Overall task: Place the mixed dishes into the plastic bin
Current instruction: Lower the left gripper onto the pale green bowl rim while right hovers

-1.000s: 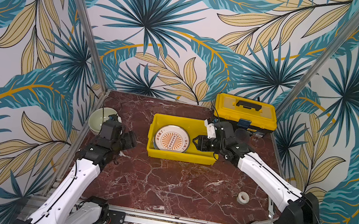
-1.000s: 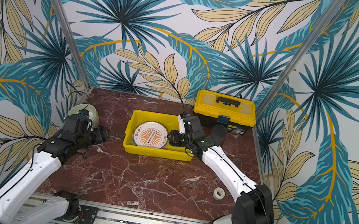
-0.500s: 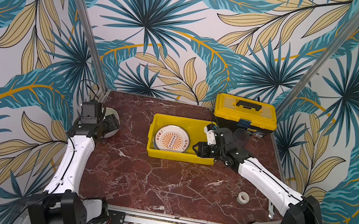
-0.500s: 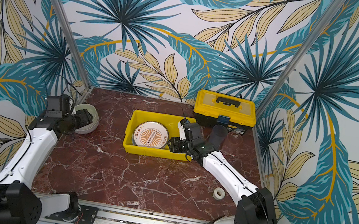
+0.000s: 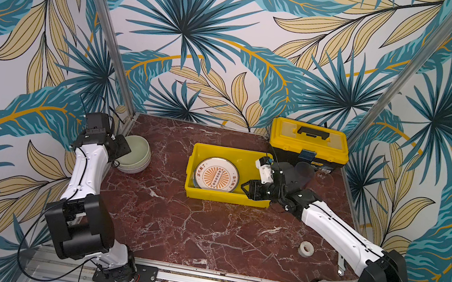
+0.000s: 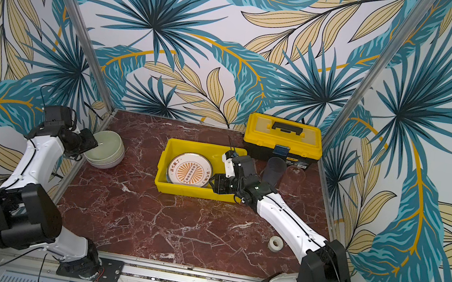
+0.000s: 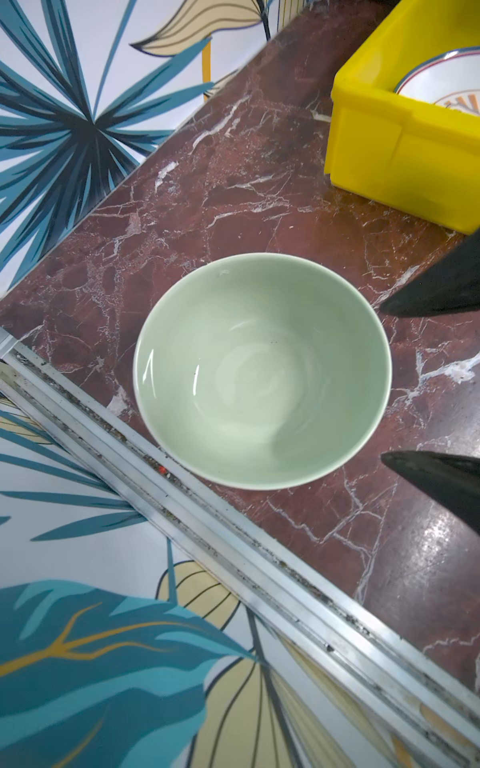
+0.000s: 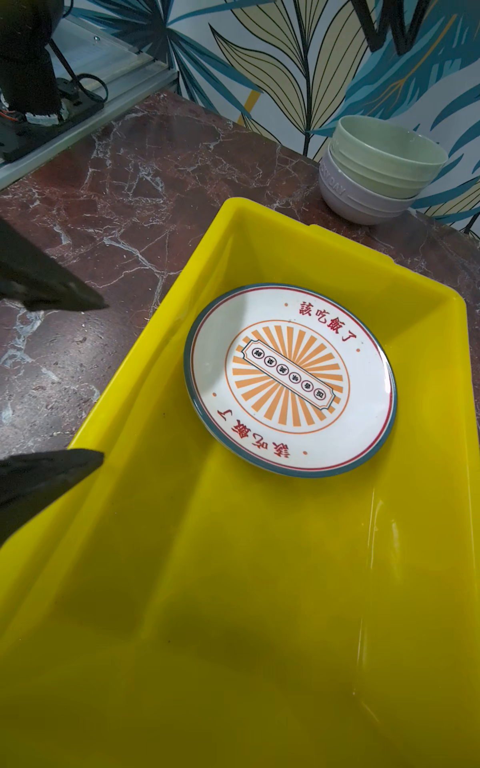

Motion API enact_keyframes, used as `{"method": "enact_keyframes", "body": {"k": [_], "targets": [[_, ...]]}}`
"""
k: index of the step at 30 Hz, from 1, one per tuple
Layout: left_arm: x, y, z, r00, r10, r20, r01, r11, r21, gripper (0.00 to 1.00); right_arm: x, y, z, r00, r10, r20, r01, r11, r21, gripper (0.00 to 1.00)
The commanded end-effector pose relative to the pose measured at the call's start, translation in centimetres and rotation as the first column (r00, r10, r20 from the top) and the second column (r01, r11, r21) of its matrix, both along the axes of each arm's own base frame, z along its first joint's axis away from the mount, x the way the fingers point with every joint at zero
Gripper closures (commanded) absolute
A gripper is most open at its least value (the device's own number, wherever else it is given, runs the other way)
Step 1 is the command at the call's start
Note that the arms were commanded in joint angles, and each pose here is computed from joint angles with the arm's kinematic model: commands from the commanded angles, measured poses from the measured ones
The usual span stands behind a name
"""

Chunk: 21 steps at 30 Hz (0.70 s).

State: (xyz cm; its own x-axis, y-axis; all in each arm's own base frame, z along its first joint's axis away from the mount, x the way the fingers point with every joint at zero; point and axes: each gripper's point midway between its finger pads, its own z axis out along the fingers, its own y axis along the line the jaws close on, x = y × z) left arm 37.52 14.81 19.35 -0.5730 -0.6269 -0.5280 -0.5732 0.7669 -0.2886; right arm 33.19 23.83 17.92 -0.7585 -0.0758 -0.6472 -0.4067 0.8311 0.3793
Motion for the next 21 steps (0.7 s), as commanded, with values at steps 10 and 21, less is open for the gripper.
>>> {"method": "enact_keyframes", "body": {"k": [10,21], "targets": [[1.5,4.8,-3.8,0.979,0.020,-0.201,-0.008,0.998,0.058,0.59,-2.2,0.3,1.6,0.996,0.089,-0.006,-0.089,0.996,0.013,0.45],[1.5,6.4,-6.5,0.960,0.050,-0.277,-0.032,0.997,0.070,0.61,-2.1,1.3,1.5,0.995,0.087,-0.042,-0.084,0.993,0.079,0.45]]}}
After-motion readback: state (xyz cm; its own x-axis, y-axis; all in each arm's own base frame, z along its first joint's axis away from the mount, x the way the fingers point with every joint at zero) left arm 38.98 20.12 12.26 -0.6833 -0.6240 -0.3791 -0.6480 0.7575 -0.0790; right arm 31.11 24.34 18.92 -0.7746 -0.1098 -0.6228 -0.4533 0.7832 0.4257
